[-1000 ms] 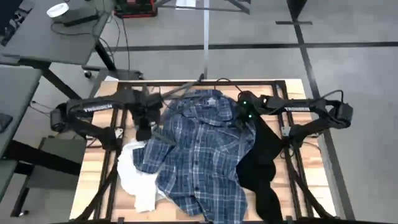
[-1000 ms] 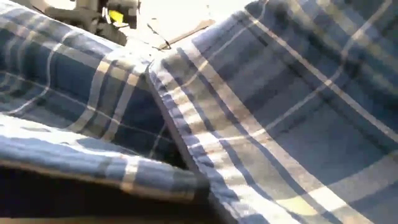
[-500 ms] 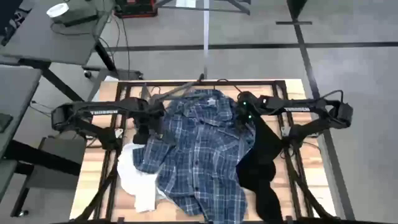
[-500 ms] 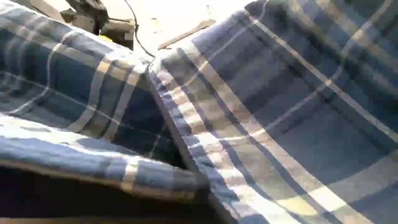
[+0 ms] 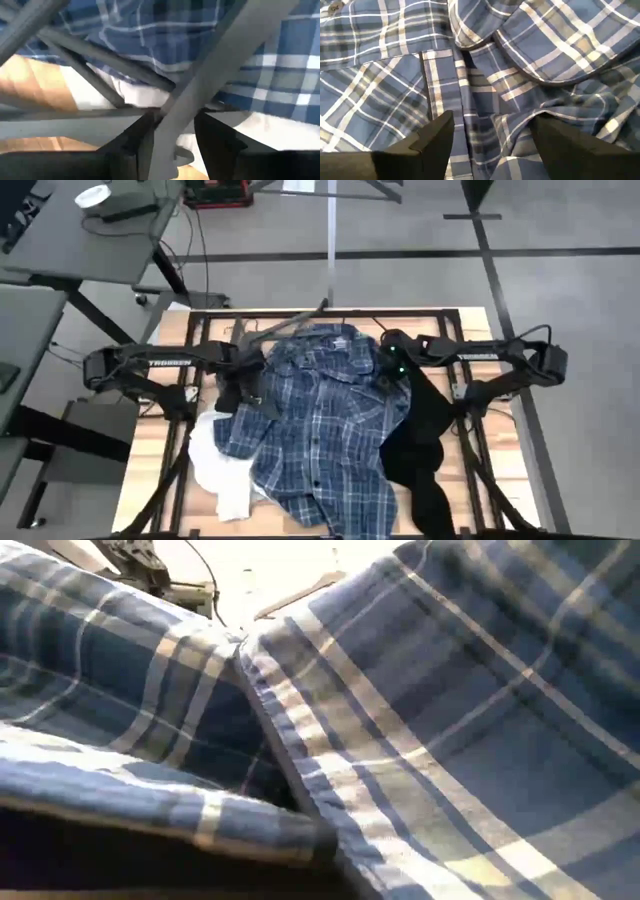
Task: Hang clothes
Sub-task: Hang the blue long sleeve polo on the rack
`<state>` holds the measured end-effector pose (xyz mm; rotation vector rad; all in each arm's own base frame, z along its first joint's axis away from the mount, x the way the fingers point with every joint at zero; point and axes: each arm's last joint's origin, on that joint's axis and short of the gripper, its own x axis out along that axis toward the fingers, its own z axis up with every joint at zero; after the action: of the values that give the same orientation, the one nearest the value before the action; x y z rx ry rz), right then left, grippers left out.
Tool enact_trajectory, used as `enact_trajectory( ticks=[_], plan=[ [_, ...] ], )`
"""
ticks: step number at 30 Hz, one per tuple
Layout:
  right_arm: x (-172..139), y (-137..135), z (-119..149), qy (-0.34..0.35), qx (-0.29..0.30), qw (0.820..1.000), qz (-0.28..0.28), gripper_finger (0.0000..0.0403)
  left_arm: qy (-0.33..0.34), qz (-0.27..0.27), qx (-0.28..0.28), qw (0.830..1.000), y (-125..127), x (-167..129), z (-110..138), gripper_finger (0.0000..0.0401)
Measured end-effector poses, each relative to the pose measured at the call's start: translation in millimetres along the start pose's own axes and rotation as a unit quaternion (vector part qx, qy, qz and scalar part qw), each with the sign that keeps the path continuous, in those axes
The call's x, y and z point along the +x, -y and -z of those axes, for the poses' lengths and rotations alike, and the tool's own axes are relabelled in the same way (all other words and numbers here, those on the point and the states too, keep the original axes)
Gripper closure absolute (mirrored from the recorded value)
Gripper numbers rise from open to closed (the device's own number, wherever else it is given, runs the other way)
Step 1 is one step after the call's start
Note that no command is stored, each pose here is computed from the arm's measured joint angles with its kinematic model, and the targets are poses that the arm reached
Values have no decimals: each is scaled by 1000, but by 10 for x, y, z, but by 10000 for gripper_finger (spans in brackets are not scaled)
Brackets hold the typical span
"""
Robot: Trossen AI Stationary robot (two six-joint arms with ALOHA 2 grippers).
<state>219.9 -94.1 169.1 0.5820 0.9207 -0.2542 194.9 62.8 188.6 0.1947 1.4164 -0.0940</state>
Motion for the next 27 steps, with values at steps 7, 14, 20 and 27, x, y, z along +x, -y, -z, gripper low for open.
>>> enact_trajectory(
  ticks=[7, 14, 20, 27],
  plan=[
    [0, -1, -2, 1, 0, 1000, 0, 157, 21, 21, 99, 995, 54, 102, 19, 280],
    [0, 0, -1, 0, 12, 1000, 0, 157, 20, 22, 86, 996, 74, 171, 57, 306],
    [-1, -1, -15, 7, 26, 1000, -1, 157, 12, 35, 70, 997, 17, -129, -58, 350],
    [-65, -44, -149, 29, -9, 1000, -6, 157, 57, 44, 40, 997, -76, -678, -268, 350]
  ],
)
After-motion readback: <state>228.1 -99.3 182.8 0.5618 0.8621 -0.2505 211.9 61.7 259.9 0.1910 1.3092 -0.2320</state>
